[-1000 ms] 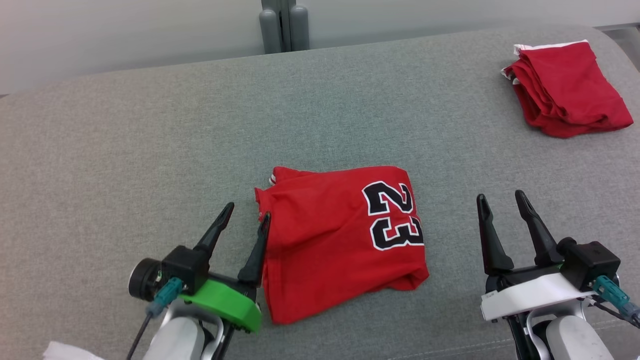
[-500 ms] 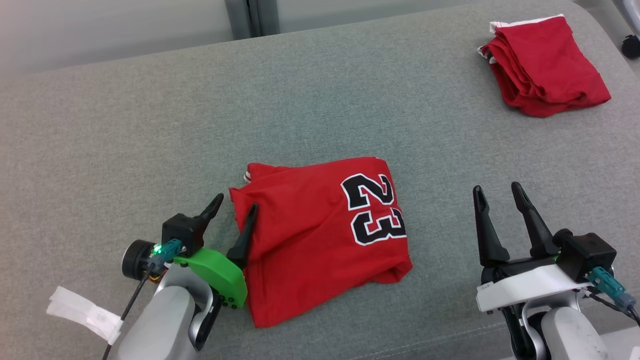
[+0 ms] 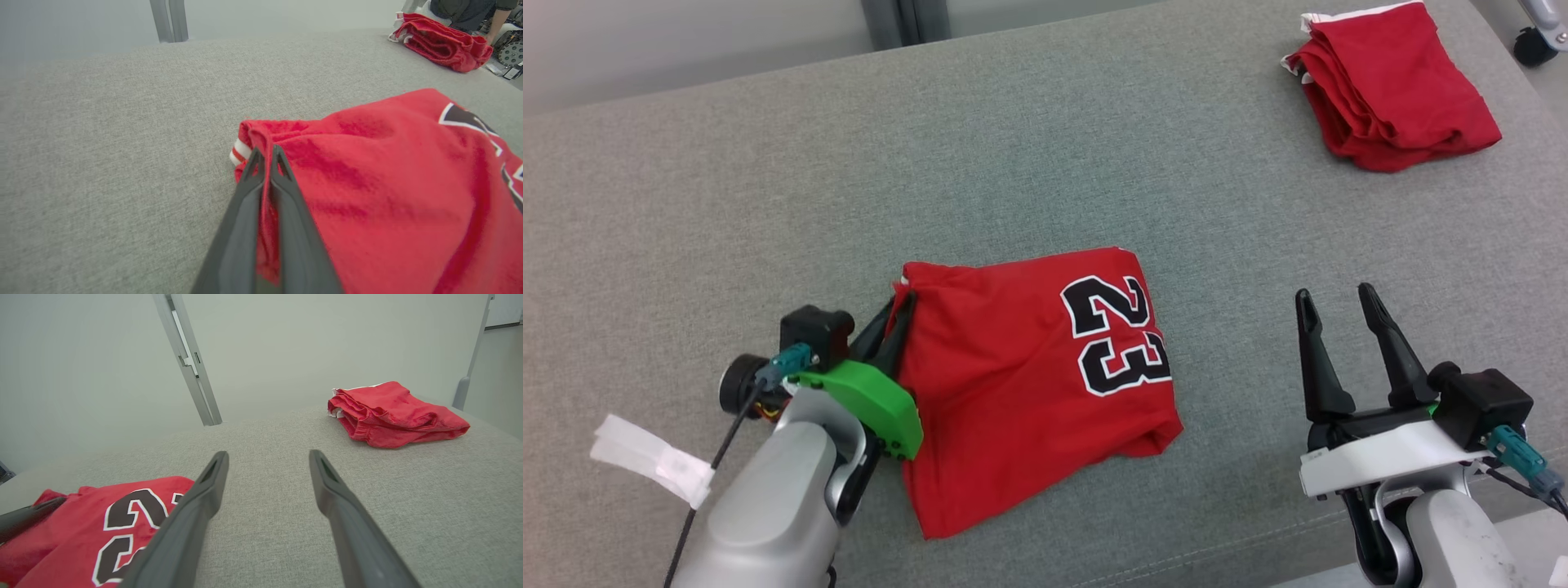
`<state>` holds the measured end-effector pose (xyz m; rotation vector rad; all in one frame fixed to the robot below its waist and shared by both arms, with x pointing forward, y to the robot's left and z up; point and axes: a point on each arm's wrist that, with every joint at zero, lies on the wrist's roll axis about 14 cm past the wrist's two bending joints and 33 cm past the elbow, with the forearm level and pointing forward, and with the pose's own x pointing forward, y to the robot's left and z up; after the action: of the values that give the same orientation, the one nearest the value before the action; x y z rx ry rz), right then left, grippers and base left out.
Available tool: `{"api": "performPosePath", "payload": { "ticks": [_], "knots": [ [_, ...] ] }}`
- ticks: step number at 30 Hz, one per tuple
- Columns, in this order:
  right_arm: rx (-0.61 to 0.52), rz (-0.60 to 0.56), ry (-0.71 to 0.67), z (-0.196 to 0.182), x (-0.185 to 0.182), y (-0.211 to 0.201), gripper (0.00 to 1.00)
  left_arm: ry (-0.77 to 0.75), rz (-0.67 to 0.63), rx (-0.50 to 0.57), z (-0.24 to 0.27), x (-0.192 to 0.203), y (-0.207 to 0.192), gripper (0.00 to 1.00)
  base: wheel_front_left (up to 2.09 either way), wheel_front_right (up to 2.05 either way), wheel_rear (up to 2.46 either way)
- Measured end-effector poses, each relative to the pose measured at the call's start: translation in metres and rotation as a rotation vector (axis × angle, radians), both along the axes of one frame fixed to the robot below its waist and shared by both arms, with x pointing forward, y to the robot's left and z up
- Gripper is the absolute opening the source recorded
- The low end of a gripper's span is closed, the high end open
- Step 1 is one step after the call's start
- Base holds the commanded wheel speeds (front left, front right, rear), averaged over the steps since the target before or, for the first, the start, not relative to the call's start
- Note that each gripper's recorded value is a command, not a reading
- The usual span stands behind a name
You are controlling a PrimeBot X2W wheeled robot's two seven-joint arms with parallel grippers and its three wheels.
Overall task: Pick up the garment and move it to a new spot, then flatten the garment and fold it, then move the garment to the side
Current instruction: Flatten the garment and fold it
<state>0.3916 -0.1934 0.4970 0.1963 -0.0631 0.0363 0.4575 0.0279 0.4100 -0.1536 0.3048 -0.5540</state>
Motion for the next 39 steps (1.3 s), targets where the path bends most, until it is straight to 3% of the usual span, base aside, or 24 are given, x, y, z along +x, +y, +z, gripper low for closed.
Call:
{"api": "performPosePath", "payload": {
  "ticks": [10,11,12,13,21,28,39],
  "knots": [
    [0.0,-0.02,0.004,-0.001,-0.001,-0.005,1.0,-0.107,-0.014,-0.018,0.036,0.036,-0.009,0.0,0.0,0.0,0.0],
    [0.0,-0.022,0.003,-0.001,-0.002,-0.006,1.0,-0.098,-0.017,-0.008,0.032,0.035,-0.009,0.3,0.0,0.0,0.0],
    [0.0,-0.023,0.003,0.0,-0.002,-0.006,1.0,-0.092,-0.022,0.004,0.029,0.035,-0.009,0.78,0.0,0.0,0.0],
    [0.002,-0.026,0.002,0.0,-0.002,-0.006,1.0,-0.089,-0.023,0.011,0.027,0.034,-0.008,1.0,0.0,0.0,0.0],
    [0.003,-0.028,-0.024,0.009,-0.005,-0.007,1.0,-0.144,0.051,-0.028,0.047,0.03,0.011,1.0,0.0,0.0,0.0],
    [-0.013,0.009,-0.066,0.023,-0.009,0.002,1.0,-0.266,0.221,-0.073,0.084,0.013,0.063,1.0,0.0,0.0,0.0],
    [-0.03,0.09,-0.105,0.035,-0.015,0.026,1.0,-0.351,0.434,-0.012,0.098,-0.05,0.139,1.0,0.0,0.0,0.0]
  ]
}}
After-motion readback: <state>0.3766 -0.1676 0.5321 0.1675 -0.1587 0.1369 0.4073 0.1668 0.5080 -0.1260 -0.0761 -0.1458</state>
